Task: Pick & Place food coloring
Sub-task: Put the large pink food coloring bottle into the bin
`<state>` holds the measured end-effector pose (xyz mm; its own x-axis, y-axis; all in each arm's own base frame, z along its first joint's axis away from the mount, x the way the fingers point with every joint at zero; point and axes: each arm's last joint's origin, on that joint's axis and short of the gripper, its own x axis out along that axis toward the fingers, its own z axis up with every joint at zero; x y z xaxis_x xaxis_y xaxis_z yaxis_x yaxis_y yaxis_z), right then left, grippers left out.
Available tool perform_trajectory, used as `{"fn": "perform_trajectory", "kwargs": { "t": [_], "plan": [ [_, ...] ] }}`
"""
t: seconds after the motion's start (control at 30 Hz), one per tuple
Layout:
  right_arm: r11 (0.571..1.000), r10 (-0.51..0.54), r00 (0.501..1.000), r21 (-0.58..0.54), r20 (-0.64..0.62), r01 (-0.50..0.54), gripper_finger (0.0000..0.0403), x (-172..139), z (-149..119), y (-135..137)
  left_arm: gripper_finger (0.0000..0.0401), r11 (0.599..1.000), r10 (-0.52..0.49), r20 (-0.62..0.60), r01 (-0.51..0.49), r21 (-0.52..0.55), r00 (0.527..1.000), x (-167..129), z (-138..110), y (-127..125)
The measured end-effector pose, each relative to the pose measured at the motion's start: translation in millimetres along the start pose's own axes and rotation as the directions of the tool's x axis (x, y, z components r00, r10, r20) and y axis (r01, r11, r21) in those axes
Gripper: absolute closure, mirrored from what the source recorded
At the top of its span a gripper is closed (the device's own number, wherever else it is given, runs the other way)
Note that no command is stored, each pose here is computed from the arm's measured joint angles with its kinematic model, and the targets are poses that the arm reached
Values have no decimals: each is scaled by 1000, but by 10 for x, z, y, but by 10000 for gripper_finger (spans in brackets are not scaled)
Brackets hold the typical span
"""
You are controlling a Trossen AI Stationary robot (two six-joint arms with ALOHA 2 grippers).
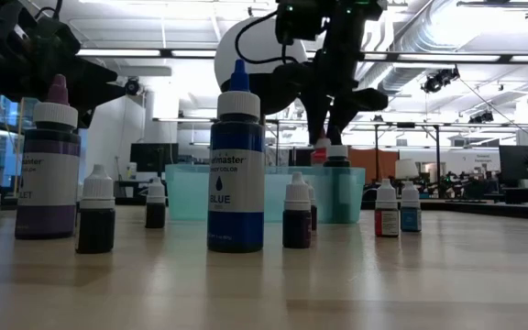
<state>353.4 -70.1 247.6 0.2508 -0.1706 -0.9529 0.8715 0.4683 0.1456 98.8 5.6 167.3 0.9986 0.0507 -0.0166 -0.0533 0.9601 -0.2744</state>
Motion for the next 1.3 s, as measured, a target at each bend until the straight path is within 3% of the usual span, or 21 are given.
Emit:
{"fn": "perform_trajectory", "kwargs": {
  "t": [0.47, 0.77, 1.3],
  "plan": [
    [999, -47, 999, 6, -10, 48, 284, 7, -142, 38, 254, 1000, 0, 0, 0, 0, 1000, 0, 1, 0],
    [998, 39, 999, 43, -33, -37, 284, 214, -222, 40, 254, 1000, 0, 0, 0, 0, 1000, 0, 1, 0],
    [999, 24, 997, 48, -77, -20, 284, 178, -255, 0, 254, 1000, 0, 0, 0, 0, 1000, 0, 0, 0]
  ]
}}
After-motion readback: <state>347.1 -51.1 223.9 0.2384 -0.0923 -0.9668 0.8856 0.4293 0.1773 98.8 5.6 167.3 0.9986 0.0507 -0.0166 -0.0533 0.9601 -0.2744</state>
